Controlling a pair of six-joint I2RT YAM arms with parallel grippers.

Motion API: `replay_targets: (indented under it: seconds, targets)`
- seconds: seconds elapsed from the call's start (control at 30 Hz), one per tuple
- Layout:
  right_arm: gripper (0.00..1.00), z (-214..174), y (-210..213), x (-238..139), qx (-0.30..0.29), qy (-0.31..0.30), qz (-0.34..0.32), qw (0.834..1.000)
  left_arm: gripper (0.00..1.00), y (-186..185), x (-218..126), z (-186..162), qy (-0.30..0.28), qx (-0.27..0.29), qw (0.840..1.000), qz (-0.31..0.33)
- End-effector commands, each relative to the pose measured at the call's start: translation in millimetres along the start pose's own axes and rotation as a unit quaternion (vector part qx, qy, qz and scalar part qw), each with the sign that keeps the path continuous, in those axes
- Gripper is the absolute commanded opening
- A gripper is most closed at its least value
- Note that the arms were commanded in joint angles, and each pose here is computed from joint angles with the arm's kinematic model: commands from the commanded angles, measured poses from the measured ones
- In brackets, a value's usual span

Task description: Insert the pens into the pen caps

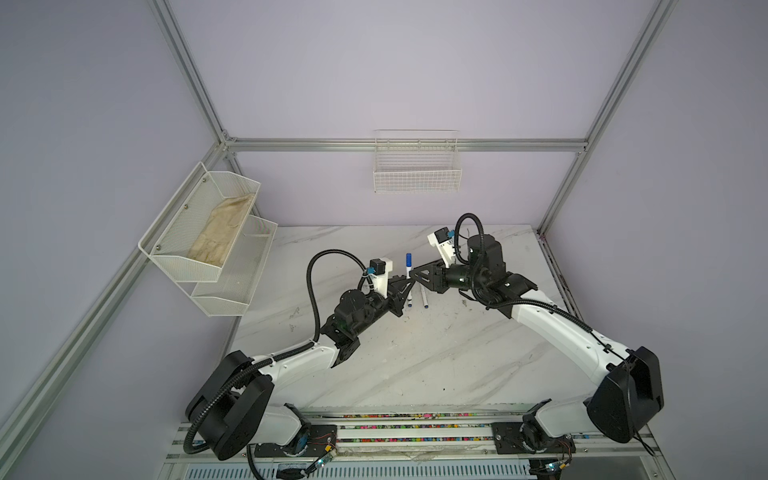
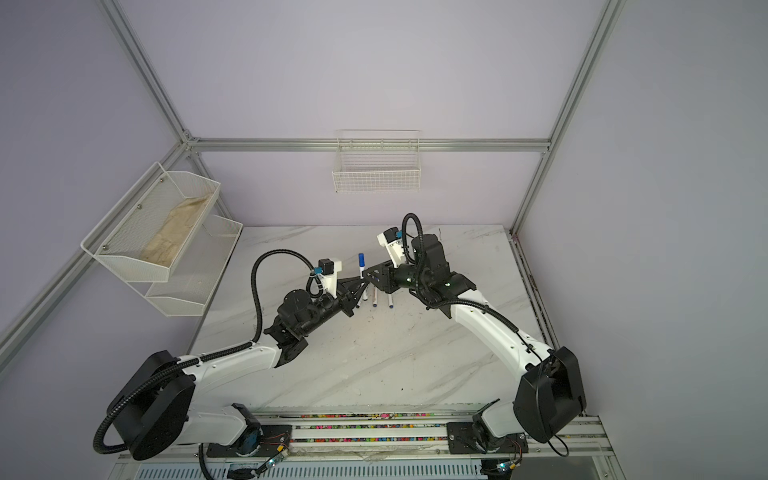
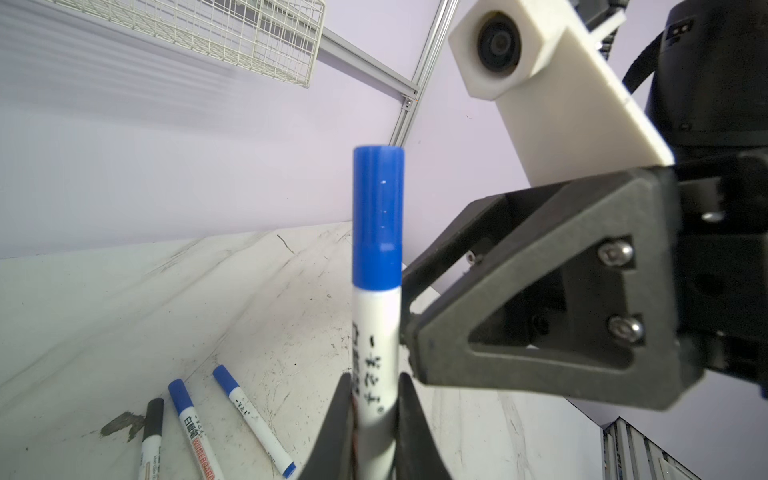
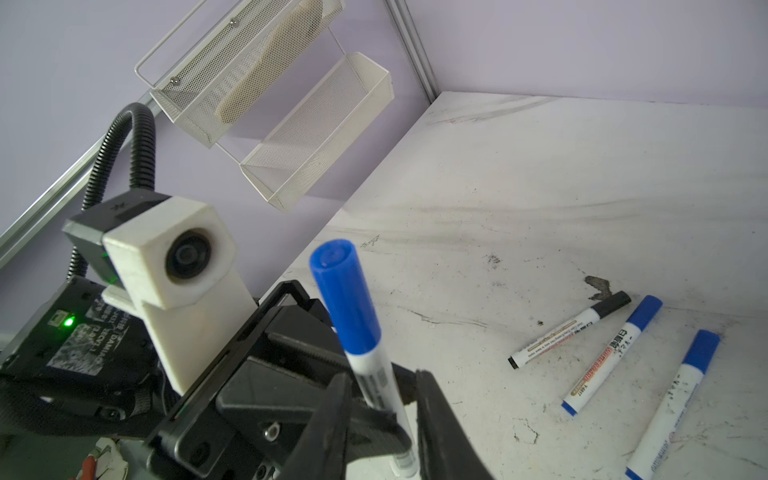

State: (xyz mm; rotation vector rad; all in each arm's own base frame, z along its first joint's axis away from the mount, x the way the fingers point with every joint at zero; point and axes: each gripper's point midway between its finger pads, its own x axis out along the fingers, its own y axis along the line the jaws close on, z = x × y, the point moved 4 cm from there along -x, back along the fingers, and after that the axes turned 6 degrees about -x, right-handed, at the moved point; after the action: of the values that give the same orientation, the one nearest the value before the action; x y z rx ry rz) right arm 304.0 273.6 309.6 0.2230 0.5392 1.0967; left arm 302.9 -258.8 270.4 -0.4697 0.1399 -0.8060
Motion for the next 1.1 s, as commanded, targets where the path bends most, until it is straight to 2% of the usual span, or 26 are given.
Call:
replay_targets:
  seconds: [0.0, 0.23, 0.53, 0.7, 0.8, 0.83, 0.87, 1.0, 1.07]
  targets:
    - [0.27, 4.2, 5.1, 3.2, -0.002, -0.013, 0.023, 1.000, 0.00, -21.7, 10.6, 41.8, -0.061, -0.001, 0.998, -0.034]
    - [0.23, 5.8, 5.3, 9.2, -0.001, -0.011, 0.034, 0.999, 0.00, -22.4, 12.7, 43.2, -0.066, -0.006, 0.997, -0.039]
    - [0.22, -1.7, 2.7, 22.8, 0.001, -0.004, 0.035, 0.999, 0.00, -24.0, 13.7, 45.3, -0.071, -0.007, 0.997, -0.042]
    - [0.09, 1.3, 2.2, 23.7, 0.000, -0.010, 0.029, 1.000, 0.00, -23.6, 13.0, 44.6, -0.072, -0.008, 0.997, -0.041]
    - [0.05, 2.3, 3.8, 23.0, 0.002, -0.013, 0.033, 0.999, 0.01, -22.8, 12.3, 42.5, -0.070, -0.012, 0.997, -0.040]
    - [0.04, 3.0, 4.4, 23.2, 0.007, -0.014, 0.036, 0.999, 0.12, -22.9, 12.5, 39.7, -0.063, -0.014, 0.997, -0.043]
    - [0.03, 4.8, 4.1, 23.1, 0.011, -0.017, 0.033, 0.999, 0.20, -21.6, 12.9, 37.5, -0.057, -0.016, 0.997, -0.041]
    - [0.00, 11.7, -10.5, 23.7, 0.038, -0.021, -0.008, 0.999, 0.32, -13.8, 11.0, 22.0, -0.025, -0.026, 0.999, -0.022]
    - [0.00, 12.1, -31.8, 23.3, 0.057, -0.012, -0.049, 0.997, 0.50, -7.1, 6.6, 14.2, -0.011, -0.030, 0.999, -0.004]
